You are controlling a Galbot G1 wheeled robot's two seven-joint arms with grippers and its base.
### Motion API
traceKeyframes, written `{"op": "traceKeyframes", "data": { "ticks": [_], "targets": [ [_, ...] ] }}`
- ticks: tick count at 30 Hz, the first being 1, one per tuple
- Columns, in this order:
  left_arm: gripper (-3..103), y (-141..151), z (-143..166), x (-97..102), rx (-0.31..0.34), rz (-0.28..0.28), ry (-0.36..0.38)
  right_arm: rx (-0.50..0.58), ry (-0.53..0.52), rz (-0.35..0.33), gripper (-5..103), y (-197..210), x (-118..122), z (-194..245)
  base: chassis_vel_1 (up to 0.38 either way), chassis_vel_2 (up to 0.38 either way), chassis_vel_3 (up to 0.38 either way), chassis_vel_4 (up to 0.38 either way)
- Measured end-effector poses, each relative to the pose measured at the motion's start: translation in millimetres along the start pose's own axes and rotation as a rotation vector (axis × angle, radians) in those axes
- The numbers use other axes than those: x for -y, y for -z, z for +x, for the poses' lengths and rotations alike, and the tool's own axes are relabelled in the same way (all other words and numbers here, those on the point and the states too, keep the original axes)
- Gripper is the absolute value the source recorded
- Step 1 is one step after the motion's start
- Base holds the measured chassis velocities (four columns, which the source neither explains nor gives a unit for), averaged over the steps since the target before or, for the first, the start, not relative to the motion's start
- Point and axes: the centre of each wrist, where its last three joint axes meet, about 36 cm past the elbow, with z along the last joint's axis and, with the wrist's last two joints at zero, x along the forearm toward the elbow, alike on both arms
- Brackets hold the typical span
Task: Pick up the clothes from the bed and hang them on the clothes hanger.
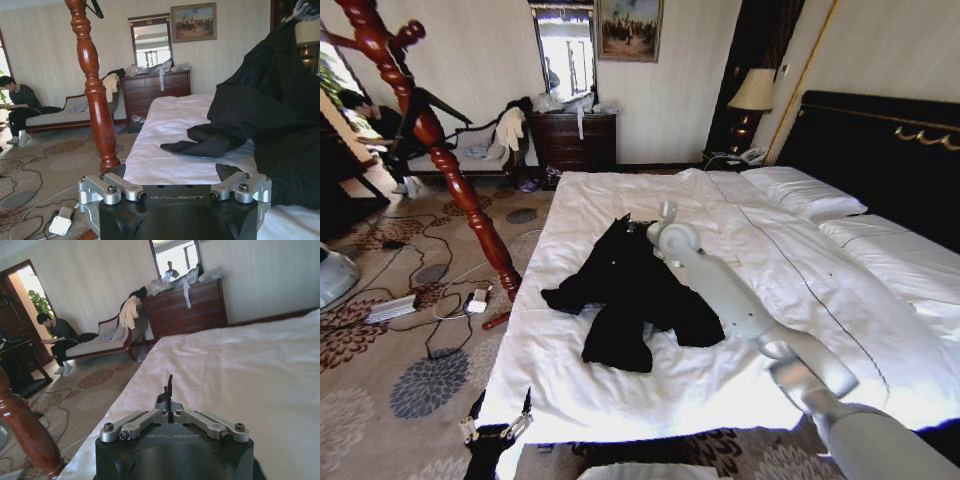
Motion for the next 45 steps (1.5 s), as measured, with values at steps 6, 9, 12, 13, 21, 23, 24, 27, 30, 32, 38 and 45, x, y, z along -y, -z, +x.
{"op": "traceKeyframes", "data": {
  "ticks": [6, 9, 12, 13, 21, 23, 24, 27, 30, 32, 38, 45],
  "targets": [
    [100, 14.8, -9.3, 4.3, 0.032, 0.000, -0.014, 0.070, -0.016, 0.047, 0, 18.9, 22.8, 57.1, 0.000, 0.000, 0.000, 0.000],
    [100, 21.9, -14.7, 5.0, 0.048, 0.000, -0.015, 0.093, -0.017, 0.039, 0, 26.3, 28.9, 71.7, 0.000, 0.000, 0.000, 0.000],
    [100, 42.1, -26.2, 3.1, 0.079, 0.013, -0.010, 0.144, -0.001, 0.036, 0, 37.8, 35.0, 97.1, 0.000, 0.000, 0.000, 0.000],
    [100, 42.1, -26.2, 3.1, 0.079, 0.013, -0.010, 0.144, -0.001, 0.036, 0, 37.8, 35.0, 97.1, 0.000, 0.000, 0.000, 0.000],
    [100, 82.0, -53.3, -1.4, 0.146, 0.030, -0.002, 0.254, 0.040, 0.157, 0, 41.4, 43.2, 185.5, 0.000, 0.000, 0.000, 0.000],
    [100, 85.3, -56.2, -0.4, 0.152, 0.030, -0.005, 0.277, 0.038, 0.196, 0, 41.7, 42.0, 207.0, 0.000, 0.000, 0.000, 0.000],
    [100, 85.3, -56.2, -0.4, 0.152, 0.030, -0.005, 0.277, 0.038, 0.196, 0, 41.7, 42.0, 207.0, 0.000, 0.000, 0.000, 0.000],
    [100, 88.3, -58.5, 2.8, 0.154, 0.028, -0.015, 0.305, 0.039, 0.239, 0, 39.1, 33.3, 235.9, 0.000, 0.000, 0.000, 0.000],
    [100, 92.6, -60.2, 4.1, 0.162, 0.026, -0.017, 0.315, 0.029, 0.268, 0, 34.4, 27.6, 247.0, 0.000, 0.000, 0.000, 0.000],
    [100, 96.3, -60.7, 3.8, 0.168, 0.026, -0.019, 0.318, 0.024, 0.282, 0, 32.5, 25.6, 250.4, 0.000, 0.000, 0.000, 0.000],
    [100, 109.9, -60.2, -0.1, 0.183, 0.028, -0.032, 0.313, 0.015, 0.288, 0, 28.3, 24.4, 248.9, 0.000, 0.000, 0.000, 0.000],
    [100, 123.4, -72.9, -17.6, 0.139, 0.022, -0.020, 0.303, 0.005, 0.287, 0, 25.8, 26.2, 245.2, 0.000, 0.000, 0.000, 0.000]
  ]
}}
